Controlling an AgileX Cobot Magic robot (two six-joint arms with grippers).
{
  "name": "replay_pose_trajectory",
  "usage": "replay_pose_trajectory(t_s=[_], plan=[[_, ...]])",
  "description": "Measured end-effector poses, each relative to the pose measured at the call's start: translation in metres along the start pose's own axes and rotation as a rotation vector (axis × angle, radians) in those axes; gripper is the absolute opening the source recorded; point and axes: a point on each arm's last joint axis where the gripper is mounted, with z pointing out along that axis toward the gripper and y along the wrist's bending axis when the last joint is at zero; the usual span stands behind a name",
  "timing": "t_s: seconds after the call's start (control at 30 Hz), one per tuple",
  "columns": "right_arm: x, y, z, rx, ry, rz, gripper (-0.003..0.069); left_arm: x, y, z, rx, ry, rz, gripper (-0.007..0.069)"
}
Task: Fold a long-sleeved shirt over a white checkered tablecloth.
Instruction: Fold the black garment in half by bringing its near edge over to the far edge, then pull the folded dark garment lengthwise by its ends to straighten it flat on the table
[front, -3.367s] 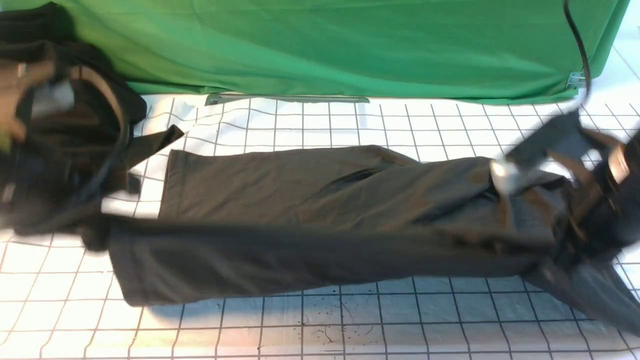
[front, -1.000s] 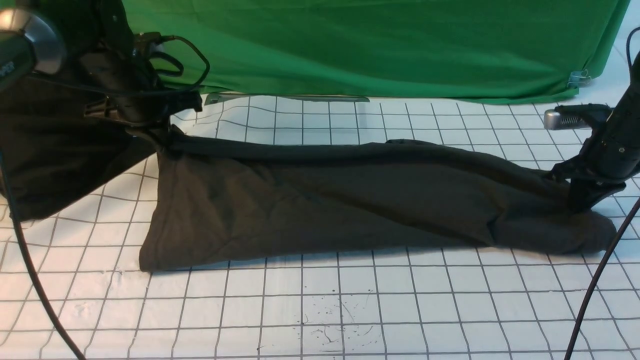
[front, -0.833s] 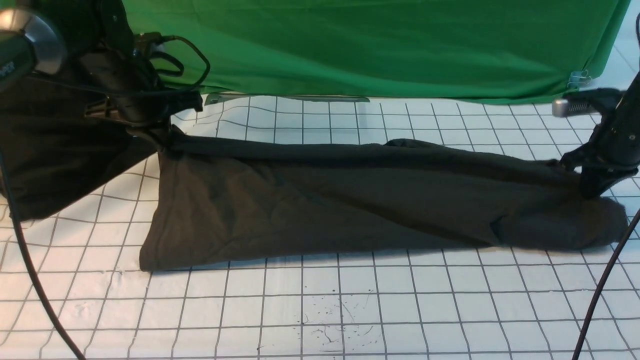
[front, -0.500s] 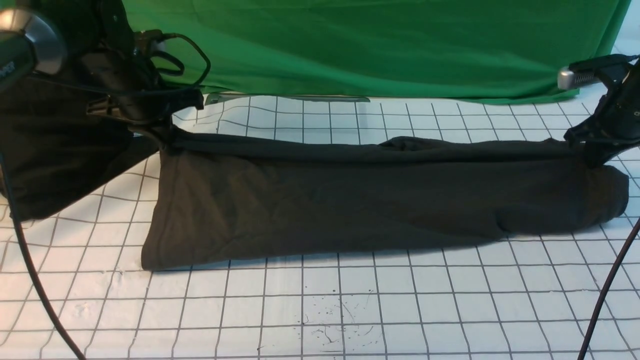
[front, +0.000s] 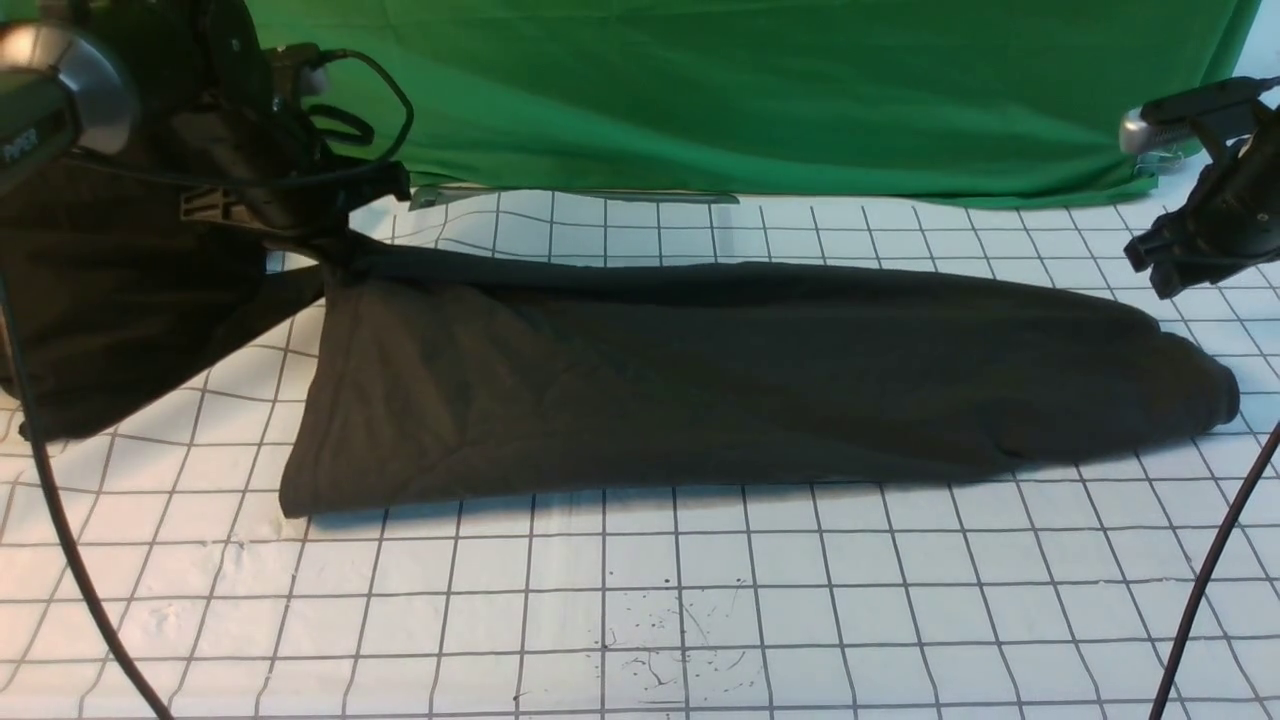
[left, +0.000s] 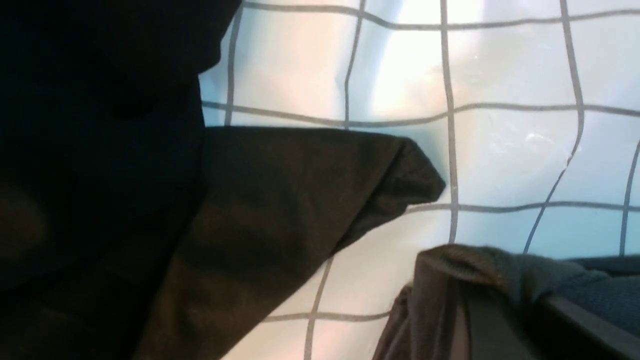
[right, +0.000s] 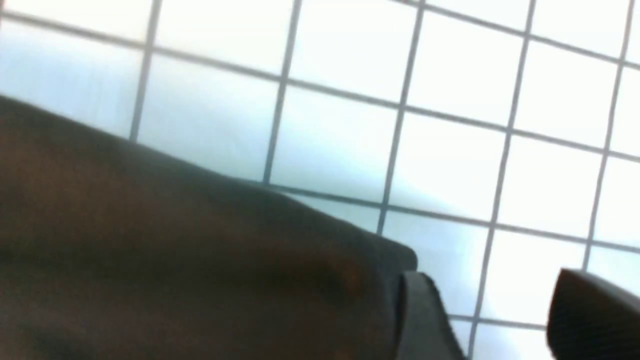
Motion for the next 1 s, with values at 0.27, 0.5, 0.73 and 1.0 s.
replay_pose_trajectory(t_s=[0.27, 0.5, 0.73, 1.0], plan=[[-0.005, 0.007, -0.019, -0.028, 0.094, 0.006, 0.0302, -0.01, 0.008, -0.007, -0.102, -0.043, 0.055, 0.0358], [-0.003, 0.01, -0.07, -0.038, 0.121, 0.062, 0.0116, -0.018, -0.003, -0.051, -0.05, 0.108, 0.109, 0.0387], [0.045, -0.014, -0.056, -0.113, 0.273, 0.227, 0.0235, 0.035, -0.049, -0.051, 0.046, 0.284, 0.274, 0.0013], [0.061, -0.017, -0.016, -0.183, 0.312, 0.254, 0.0568, 0.11, -0.068, -0.005, 0.069, 0.346, 0.327, -0.0003]])
